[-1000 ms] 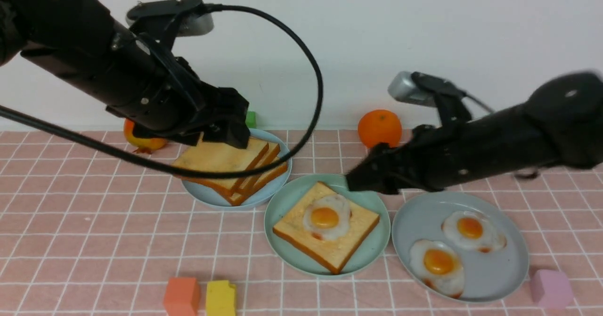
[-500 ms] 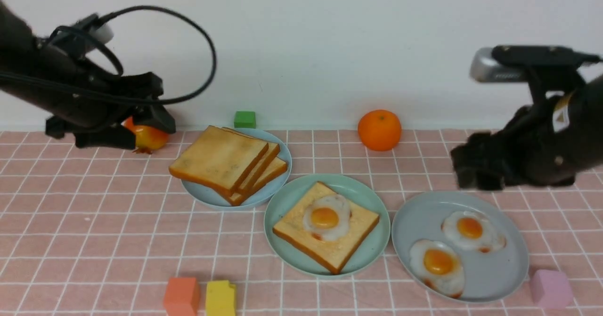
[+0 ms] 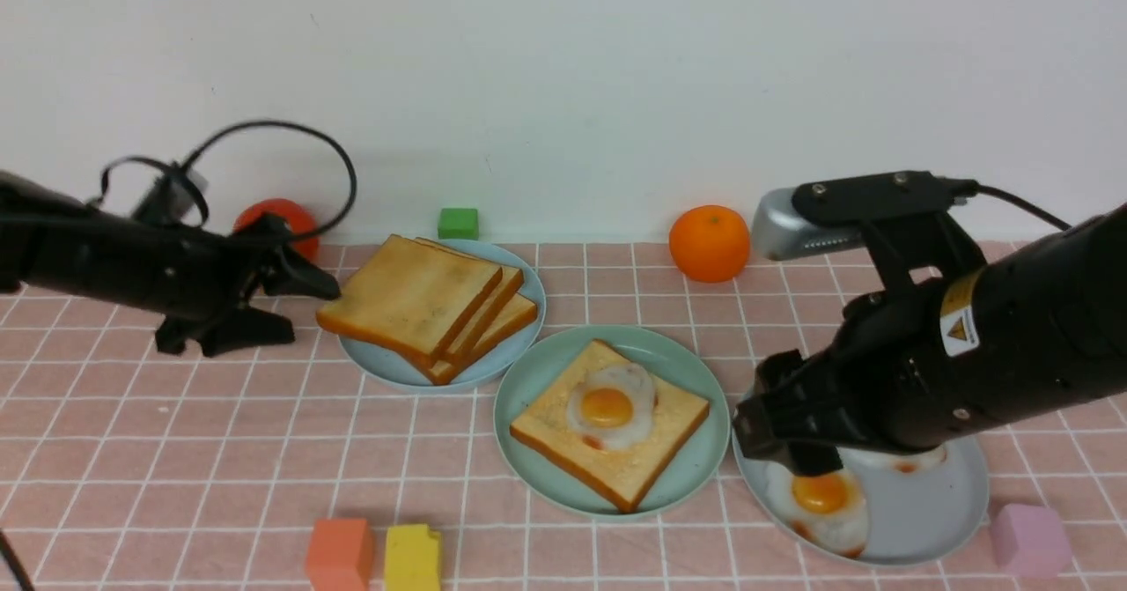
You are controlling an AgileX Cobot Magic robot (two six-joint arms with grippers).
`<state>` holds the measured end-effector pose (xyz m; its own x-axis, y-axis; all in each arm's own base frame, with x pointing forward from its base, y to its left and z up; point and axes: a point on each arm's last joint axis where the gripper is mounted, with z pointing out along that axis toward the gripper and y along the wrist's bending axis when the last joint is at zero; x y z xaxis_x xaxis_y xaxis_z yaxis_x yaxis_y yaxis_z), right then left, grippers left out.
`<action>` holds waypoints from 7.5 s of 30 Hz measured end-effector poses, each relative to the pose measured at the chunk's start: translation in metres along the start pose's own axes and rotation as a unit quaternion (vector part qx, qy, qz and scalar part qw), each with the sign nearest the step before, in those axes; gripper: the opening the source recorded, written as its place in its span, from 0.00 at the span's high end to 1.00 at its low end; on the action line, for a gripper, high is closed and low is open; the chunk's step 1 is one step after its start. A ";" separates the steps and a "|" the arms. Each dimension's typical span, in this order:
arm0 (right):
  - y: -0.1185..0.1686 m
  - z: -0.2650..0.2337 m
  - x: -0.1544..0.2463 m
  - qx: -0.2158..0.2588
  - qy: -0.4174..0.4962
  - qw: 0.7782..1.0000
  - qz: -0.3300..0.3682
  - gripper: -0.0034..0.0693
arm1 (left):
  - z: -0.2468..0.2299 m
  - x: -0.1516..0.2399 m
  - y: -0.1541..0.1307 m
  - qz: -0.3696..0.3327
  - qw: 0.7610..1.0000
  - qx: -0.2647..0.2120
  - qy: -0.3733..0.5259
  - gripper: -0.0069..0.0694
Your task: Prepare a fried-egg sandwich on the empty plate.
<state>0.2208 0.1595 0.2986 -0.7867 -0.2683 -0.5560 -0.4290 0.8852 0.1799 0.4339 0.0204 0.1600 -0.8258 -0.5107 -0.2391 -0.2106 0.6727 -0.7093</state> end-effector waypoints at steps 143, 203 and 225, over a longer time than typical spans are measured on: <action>-0.056 -0.153 0.196 0.062 -0.460 0.886 0.018 0.95 | -0.258 0.259 -0.158 0.265 0.964 -0.003 -0.022 0.89; -0.057 -0.154 0.197 0.063 -0.466 0.882 0.017 0.92 | -0.194 0.326 0.051 0.312 0.886 -0.068 -0.336 0.89; -0.057 -0.154 0.197 0.063 -0.466 0.882 0.017 0.89 | -0.195 0.326 0.052 0.311 0.885 -0.079 -0.338 0.88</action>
<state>0.0212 -0.0023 0.3040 -0.0656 0.1358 -0.9886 -0.3139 0.9376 0.1497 0.0517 -0.0067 0.1744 -0.3181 -0.1835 -0.9301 0.0608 0.9751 -0.2132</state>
